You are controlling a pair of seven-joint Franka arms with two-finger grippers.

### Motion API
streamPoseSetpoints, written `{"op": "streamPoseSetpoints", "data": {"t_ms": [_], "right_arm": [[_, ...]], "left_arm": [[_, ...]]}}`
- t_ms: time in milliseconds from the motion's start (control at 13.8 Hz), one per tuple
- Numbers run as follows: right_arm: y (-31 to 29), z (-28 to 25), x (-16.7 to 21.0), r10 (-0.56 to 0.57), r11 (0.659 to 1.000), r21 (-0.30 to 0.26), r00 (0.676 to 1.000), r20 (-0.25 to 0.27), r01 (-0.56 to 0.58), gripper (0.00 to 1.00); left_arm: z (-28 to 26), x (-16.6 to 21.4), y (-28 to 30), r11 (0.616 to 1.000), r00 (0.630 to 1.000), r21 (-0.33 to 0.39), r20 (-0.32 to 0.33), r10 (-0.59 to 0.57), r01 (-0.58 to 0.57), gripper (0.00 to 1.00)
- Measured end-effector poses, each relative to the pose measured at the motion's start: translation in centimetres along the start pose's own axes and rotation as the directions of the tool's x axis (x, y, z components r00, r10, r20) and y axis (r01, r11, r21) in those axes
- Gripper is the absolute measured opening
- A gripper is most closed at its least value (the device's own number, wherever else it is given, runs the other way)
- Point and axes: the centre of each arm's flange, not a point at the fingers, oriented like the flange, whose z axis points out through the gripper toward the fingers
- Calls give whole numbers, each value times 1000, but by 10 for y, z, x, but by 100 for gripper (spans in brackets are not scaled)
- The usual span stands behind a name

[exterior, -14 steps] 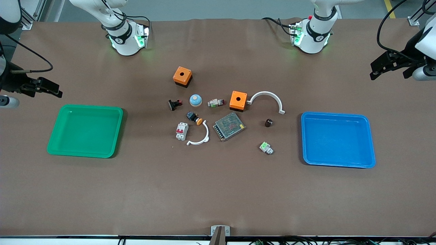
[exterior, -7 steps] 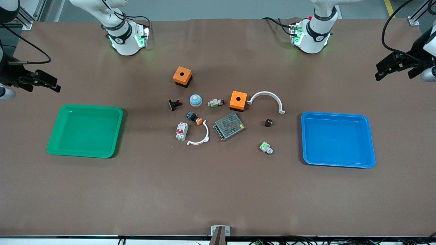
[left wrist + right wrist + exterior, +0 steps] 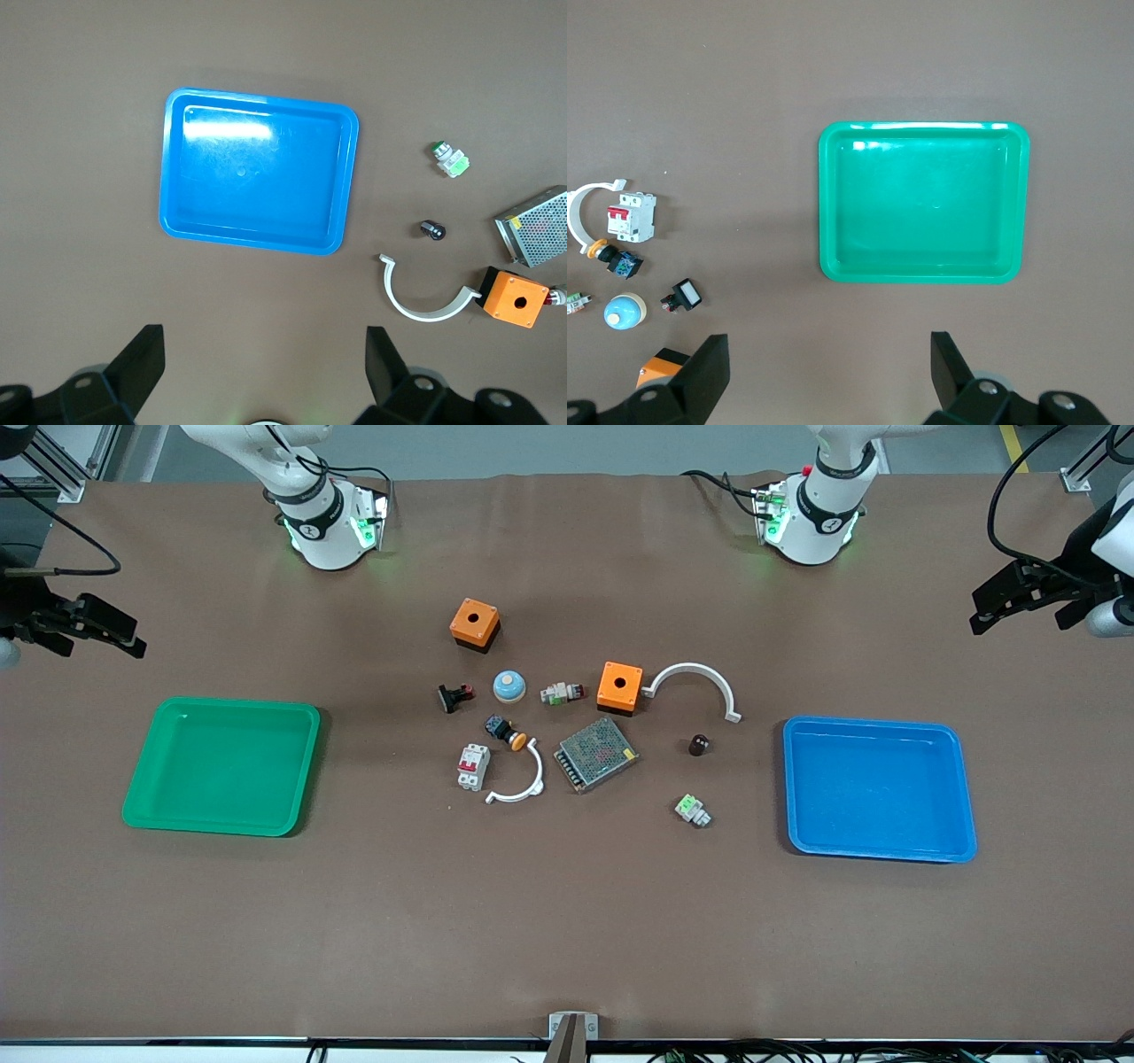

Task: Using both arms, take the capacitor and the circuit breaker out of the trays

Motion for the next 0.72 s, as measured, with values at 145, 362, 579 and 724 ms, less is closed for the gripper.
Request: {"op": "streamPoseSetpoints", "data": {"t_ms": [145,362,579,724], "right_arm": [[0,1,0,-1,1000,0,1000,2,1,100],[0,4,0,-33,999,0,999,7,33,100],[0,5,0,-43,999,0,999,10,43,100],[0,5,0,-45,999,0,999,11,45,100]], "left_arm": [[0,0,0,1000,1000,0,1,0,0,100],[1,0,0,1000,1000,0,0,0,0,100],[-2,1,-1,1000,1000,-1,-11,-2,2,100],[0,2,-1,1000,1000,-1,-8,-3,3,100]]}}
